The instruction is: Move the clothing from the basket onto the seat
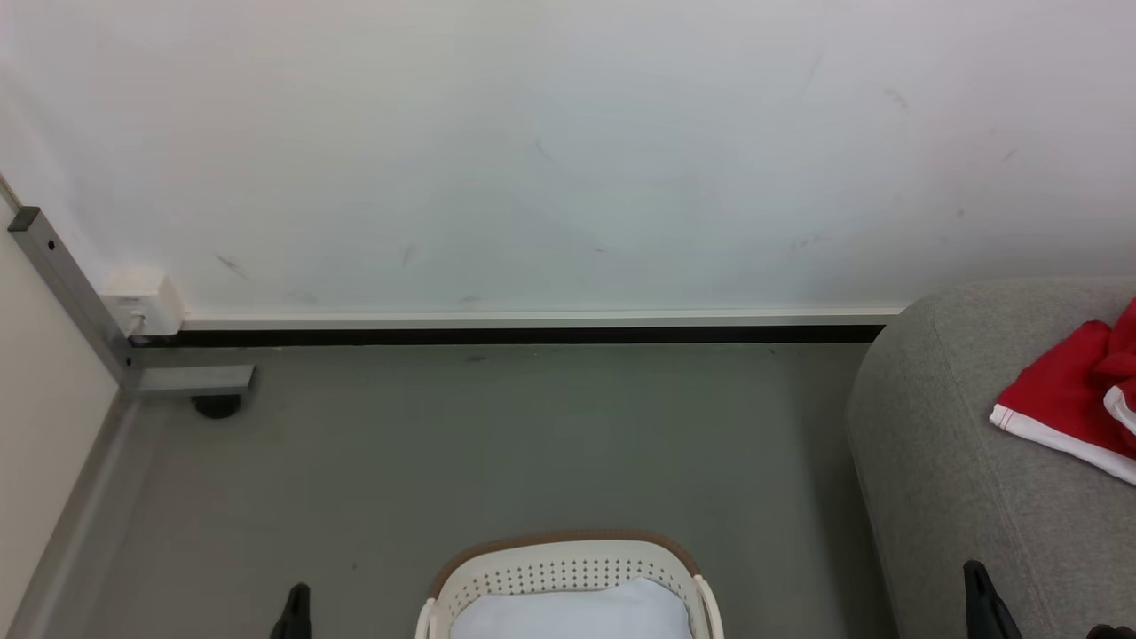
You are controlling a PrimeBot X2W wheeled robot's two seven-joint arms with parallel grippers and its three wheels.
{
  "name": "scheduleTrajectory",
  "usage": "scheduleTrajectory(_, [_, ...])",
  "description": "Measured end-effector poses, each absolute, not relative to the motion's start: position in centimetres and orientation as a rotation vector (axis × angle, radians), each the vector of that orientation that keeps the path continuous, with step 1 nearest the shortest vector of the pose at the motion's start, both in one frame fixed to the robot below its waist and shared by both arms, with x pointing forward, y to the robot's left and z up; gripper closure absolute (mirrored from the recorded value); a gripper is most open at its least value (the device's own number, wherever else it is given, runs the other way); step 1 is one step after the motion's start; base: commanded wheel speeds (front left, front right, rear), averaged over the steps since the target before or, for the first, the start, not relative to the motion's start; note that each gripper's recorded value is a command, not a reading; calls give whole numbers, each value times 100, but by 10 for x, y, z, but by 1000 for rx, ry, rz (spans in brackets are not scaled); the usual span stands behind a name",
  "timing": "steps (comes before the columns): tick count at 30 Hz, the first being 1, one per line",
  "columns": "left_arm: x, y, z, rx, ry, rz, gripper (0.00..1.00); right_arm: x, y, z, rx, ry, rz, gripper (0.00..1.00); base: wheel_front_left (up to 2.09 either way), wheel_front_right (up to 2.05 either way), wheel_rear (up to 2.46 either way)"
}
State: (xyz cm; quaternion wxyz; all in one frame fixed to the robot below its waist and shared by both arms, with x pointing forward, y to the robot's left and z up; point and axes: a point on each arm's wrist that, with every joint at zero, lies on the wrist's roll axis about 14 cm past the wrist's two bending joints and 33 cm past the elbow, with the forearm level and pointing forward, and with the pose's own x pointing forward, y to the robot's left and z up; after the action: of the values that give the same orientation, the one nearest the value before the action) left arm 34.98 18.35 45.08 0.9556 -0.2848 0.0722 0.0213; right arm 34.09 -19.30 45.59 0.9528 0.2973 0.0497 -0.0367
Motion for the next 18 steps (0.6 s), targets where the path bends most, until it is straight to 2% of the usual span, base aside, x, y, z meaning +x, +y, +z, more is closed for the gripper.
scheduleTrajectory(18, [360, 189, 460, -831, 130, 74, 100, 351, -198, 463, 850, 88, -101, 100, 0, 0, 0])
